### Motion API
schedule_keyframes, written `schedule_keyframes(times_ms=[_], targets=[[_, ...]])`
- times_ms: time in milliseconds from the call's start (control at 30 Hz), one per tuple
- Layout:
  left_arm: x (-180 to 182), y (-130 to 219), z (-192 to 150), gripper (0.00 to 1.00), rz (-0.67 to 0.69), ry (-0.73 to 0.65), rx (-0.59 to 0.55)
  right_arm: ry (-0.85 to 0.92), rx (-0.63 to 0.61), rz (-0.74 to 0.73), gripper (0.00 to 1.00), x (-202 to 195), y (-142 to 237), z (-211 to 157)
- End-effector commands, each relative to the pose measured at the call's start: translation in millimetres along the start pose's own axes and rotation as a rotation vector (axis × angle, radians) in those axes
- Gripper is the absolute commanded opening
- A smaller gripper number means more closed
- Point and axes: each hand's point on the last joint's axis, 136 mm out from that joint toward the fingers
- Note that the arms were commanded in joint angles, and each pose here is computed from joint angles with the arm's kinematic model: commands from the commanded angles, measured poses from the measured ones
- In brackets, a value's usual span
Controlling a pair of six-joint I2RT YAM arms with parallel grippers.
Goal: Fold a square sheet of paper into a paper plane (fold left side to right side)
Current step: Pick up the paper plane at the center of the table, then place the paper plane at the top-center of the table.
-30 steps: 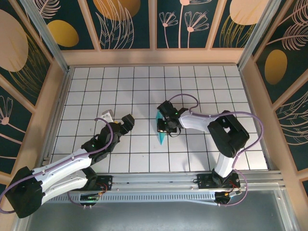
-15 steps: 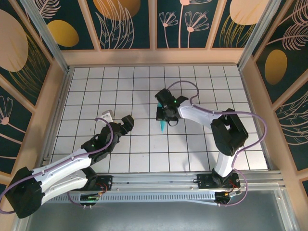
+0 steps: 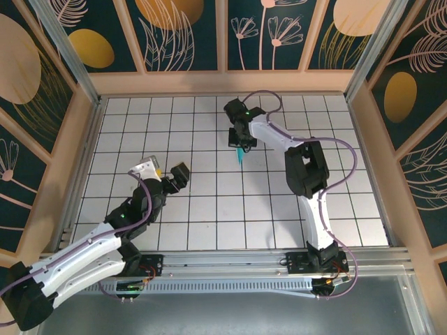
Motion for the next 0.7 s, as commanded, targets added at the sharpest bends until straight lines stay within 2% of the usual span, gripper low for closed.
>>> schedule_keyframes(times_ms=[0, 333, 667], targets=[[4, 4, 7, 0.97, 0.011, -0.028, -0.024, 0.040, 0.056, -0.064, 0.00, -12, 3, 0], [10, 6, 9, 0.99, 0.028, -0.035, -0.045, 0.084, 0.100, -0.048, 0.00, 2, -13, 4], [12, 6, 8, 0.99, 0.036, -0.026, -0.039, 0.125, 0.070, 0.022, 0.00, 27, -20, 8]])
Point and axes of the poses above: each hand's point on the last joint's axis, 136 mm out from that joint toward the fingers, its own y axis back along the fingers, its own x axis along the line the jaws close on, z = x × y, and after that the axes turned 11 degrees about y, right-handed
